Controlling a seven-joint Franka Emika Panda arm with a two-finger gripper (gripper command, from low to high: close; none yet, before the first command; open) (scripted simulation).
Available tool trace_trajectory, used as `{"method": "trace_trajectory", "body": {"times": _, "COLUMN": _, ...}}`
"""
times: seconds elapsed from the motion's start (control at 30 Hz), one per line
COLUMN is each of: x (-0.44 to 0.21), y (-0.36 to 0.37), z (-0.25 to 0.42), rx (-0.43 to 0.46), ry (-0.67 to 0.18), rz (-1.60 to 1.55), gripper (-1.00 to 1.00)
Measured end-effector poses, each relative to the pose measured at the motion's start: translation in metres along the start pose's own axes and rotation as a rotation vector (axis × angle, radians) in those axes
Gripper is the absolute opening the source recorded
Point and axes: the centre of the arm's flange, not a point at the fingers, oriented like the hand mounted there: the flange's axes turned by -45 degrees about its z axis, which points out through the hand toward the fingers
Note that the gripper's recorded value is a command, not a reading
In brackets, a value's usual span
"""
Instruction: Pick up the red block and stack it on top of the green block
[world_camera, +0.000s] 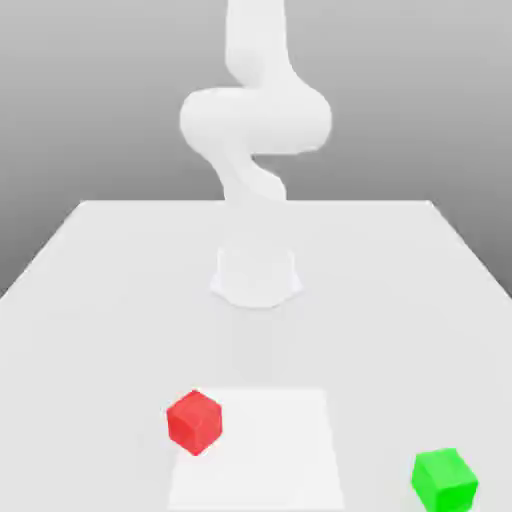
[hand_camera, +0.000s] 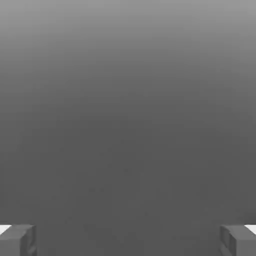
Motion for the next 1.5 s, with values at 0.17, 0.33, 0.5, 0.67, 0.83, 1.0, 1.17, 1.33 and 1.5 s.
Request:
{"method": "trace_trajectory", "body": {"times": 0.17, "x": -0.035, "y": 0.022, "z": 0.120, "rx": -0.047, "ry": -0.176, "rz": 0.143, "gripper": 0.00}}
{"method": "trace_trajectory", "body": {"times": 0.33, "x": -0.095, "y": 0.046, "z": 0.218, "rx": -0.105, "ry": -0.341, "rz": 0.283, "gripper": 0.00}}
{"method": "trace_trajectory", "body": {"times": 0.5, "x": -0.176, "y": 0.069, "z": 0.294, "rx": -0.172, "ry": -0.502, "rz": 0.423, "gripper": 0.00}}
{"method": "trace_trajectory", "body": {"times": 0.67, "x": -0.268, "y": 0.089, "z": 0.345, "rx": -0.249, "ry": -0.653, "rz": 0.562, "gripper": 0.00}}
{"method": "trace_trajectory", "body": {"times": 0.83, "x": -0.310, "y": 0.091, "z": 0.385, "rx": -0.259, "ry": -0.678, "rz": 0.577, "gripper": 0.00}}
{"method": "trace_trajectory", "body": {"times": 1.0, "x": -0.322, "y": 0.092, "z": 0.397, "rx": -0.260, "ry": -0.678, "rz": 0.577, "gripper": -1.00}}
{"method": "trace_trajectory", "body": {"times": 1.17, "x": -0.317, "y": 0.091, "z": 0.392, "rx": -0.260, "ry": -0.677, "rz": 0.577, "gripper": -1.00}}
{"method": "trace_trajectory", "body": {"times": 1.33, "x": -0.285, "y": 0.087, "z": 0.356, "rx": -0.257, "ry": -0.678, "rz": 0.570, "gripper": -1.00}}
{"method": "trace_trajectory", "body": {"times": 1.5, "x": -0.243, "y": -0.019, "z": 0.375, "rx": -0.138, "ry": -0.710, "rz": 0.219, "gripper": -1.00}}
